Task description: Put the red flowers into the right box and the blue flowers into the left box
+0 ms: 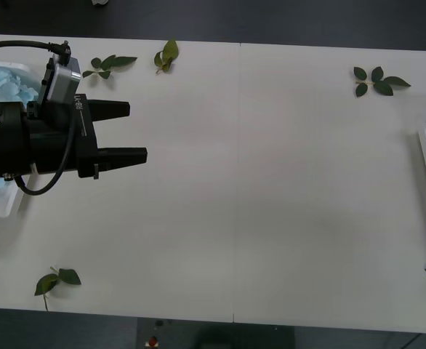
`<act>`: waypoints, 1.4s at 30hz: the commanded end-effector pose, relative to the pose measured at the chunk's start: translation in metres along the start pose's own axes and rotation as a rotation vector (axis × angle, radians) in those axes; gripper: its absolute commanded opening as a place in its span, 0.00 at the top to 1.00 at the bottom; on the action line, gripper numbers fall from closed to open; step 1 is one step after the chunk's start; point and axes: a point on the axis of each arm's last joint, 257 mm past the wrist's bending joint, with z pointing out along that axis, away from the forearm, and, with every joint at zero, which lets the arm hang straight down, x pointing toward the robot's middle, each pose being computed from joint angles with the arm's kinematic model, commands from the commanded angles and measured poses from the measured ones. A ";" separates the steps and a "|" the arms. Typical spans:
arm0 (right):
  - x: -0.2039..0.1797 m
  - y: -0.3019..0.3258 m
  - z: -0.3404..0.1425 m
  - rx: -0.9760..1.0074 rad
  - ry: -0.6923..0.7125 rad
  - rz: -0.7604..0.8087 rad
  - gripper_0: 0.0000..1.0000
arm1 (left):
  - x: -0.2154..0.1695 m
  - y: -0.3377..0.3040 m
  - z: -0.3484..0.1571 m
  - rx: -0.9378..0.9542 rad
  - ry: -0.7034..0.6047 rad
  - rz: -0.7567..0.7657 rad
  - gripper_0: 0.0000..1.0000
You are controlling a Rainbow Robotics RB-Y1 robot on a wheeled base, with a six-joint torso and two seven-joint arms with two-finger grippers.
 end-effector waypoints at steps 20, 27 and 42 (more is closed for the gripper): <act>-0.054 0.076 -0.070 -0.300 -0.358 -0.696 0.00 | -0.010 0.001 -0.006 -0.009 -0.006 0.089 0.00; -0.058 0.090 -0.075 -0.413 -0.435 -0.633 0.00 | -0.010 0.001 -0.006 -0.009 -0.006 0.089 0.00; -0.054 0.112 -0.082 -0.707 -0.438 -0.551 0.00 | -0.010 0.001 -0.006 -0.009 -0.006 0.089 0.00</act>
